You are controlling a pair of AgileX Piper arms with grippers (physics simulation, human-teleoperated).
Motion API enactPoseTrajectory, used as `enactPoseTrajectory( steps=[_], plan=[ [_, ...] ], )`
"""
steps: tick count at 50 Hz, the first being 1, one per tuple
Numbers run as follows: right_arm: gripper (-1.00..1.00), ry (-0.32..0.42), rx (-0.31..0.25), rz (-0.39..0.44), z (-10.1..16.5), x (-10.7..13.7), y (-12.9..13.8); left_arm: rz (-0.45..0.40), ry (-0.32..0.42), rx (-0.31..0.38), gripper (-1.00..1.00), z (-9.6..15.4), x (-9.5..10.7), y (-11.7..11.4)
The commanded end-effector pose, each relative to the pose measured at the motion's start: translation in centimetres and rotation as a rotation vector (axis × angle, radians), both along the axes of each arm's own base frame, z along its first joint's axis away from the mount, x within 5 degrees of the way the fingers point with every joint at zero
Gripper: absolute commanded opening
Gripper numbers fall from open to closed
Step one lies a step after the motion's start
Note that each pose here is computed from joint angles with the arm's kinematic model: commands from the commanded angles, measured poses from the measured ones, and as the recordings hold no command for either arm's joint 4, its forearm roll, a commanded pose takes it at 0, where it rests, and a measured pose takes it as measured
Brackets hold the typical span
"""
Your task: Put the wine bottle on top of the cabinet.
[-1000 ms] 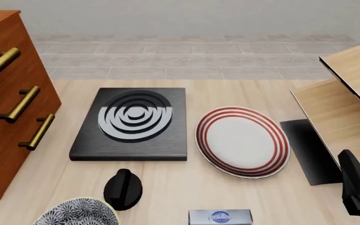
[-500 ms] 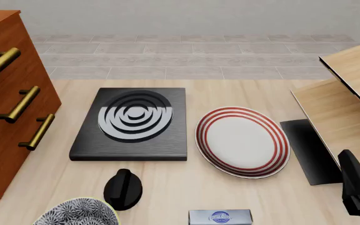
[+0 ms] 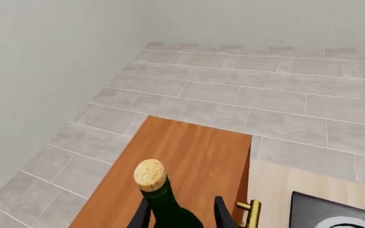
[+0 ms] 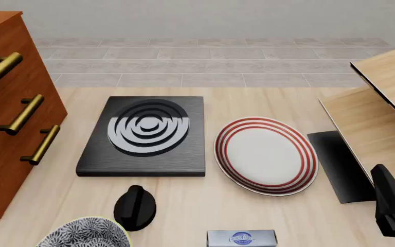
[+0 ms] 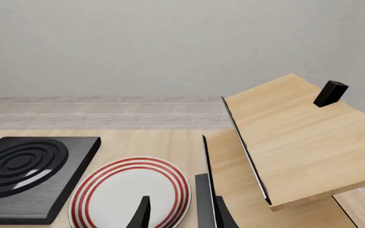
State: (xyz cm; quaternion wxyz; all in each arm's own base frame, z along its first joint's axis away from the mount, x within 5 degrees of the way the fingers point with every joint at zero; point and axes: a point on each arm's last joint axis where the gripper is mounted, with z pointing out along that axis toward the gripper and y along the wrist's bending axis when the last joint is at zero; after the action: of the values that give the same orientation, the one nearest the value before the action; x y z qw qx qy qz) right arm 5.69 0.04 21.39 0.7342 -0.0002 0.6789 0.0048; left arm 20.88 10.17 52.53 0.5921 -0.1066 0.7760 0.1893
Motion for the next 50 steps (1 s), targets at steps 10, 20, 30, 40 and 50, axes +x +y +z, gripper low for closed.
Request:
enactPoseTrajectory(
  steps=[10,20,30,40,50],
  plan=[
    [1.0,0.0,0.0,0.0,0.0,0.0,0.0,-0.006,0.132,-0.032,1.0,-2.3,1.2,0.4],
    [1.0,0.0,0.0,0.0,0.0,0.0,0.0,-0.039,0.107,0.007,1.0,-0.6,-1.1,-1.3],
    [1.0,0.0,0.0,0.0,0.0,0.0,0.0,-0.082,0.089,0.076,1.0,1.4,-3.6,-3.1],
    [1.0,0.0,0.0,0.0,0.0,0.0,0.0,-0.11,0.046,0.113,1.0,4.1,-6.4,-4.6],
    [1.0,0.0,0.0,0.0,0.0,0.0,0.0,-0.057,0.037,0.142,1.0,5.2,-7.9,-4.4]
  ],
)
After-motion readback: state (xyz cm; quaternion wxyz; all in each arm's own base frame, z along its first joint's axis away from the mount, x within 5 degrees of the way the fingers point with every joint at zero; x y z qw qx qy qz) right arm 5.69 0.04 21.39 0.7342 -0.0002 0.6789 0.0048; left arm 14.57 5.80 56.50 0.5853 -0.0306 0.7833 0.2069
